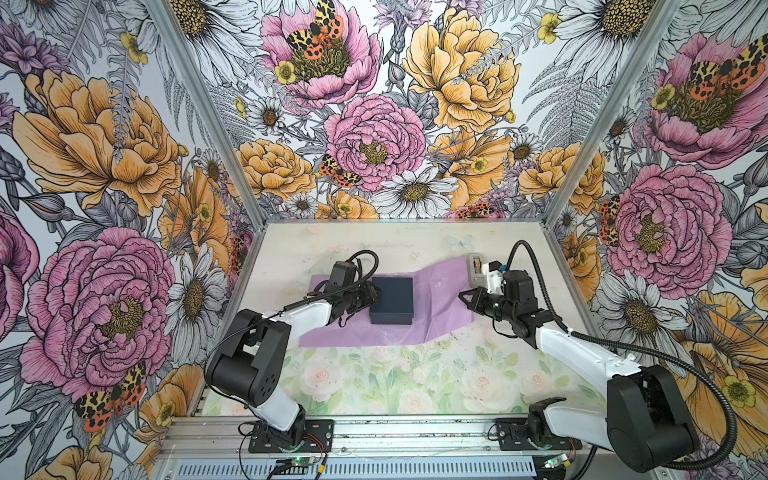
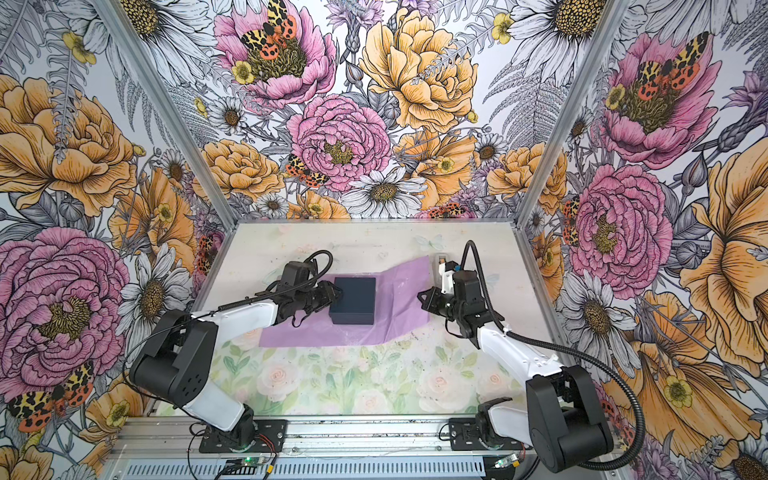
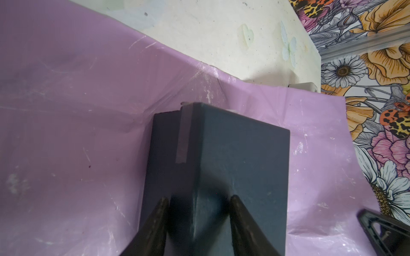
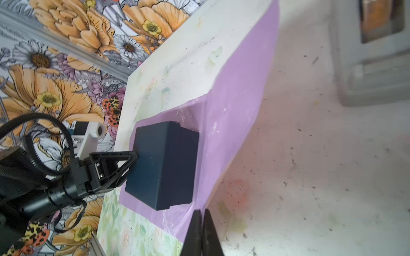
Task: Wrap the gift box in paper
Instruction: 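Lift the paper edge with the right gripper and fold it over the box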
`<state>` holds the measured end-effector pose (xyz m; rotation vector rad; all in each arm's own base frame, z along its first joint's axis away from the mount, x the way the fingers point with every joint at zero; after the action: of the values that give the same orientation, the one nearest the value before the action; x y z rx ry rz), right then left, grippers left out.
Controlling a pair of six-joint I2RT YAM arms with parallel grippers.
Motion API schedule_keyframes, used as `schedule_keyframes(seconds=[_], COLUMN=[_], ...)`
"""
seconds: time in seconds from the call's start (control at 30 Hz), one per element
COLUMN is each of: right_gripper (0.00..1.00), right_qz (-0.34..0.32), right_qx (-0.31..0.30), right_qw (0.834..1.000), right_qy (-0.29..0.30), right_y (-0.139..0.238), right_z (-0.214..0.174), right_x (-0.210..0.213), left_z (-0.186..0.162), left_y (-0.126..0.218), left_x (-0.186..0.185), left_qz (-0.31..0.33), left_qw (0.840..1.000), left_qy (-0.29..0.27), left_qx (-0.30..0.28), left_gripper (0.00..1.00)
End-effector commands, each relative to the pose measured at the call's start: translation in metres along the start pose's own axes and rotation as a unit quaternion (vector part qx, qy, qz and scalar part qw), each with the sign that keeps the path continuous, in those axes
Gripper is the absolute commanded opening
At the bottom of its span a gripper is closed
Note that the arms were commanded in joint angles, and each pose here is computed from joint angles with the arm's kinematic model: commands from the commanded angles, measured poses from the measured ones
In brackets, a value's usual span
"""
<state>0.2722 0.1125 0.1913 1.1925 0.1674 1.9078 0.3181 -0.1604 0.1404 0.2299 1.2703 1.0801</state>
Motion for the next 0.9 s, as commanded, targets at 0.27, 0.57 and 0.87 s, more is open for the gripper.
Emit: schedule_keyframes(seconds=[0.27,0.57,0.87], right_gripper=[0.00,0.00,0.00], right_qz=[0.067,0.087,0.088], right_qx=[0.017,0.062,0.102], right_qw=[0.991,0.981,0.975], right_qy=[0.112,0.163,0.175], right_y=[-0.017,-0.053,-0.084], right_z=[0.019,0.013,-0.001], right_x=[0.072,0.104,0.115], left_z=[-0.024,-0.017,0.001], left_y=[-0.026,-0.017,0.004], left_x=[-0.014,-0.021,-0.022], left_qz=[0.016,0.007,-0.014], left_qw=[0.999,1.000,1.000], left_qy=[0.000,-0.003,0.012], left_qx=[0.032,0.021,-0.007], left_gripper=[0.45,0.48,0.55])
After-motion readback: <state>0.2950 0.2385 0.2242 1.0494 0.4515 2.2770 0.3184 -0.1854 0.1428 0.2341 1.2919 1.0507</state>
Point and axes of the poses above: each gripper's point midway between its finger pads, its own y axis back along the fingers, its own x axis along the line the jaws close on, z = x × y, the point moved 9 cm from there along y, back along the fingers, and after that the axes turned 2 degrees about y, right-handed, at the moved point
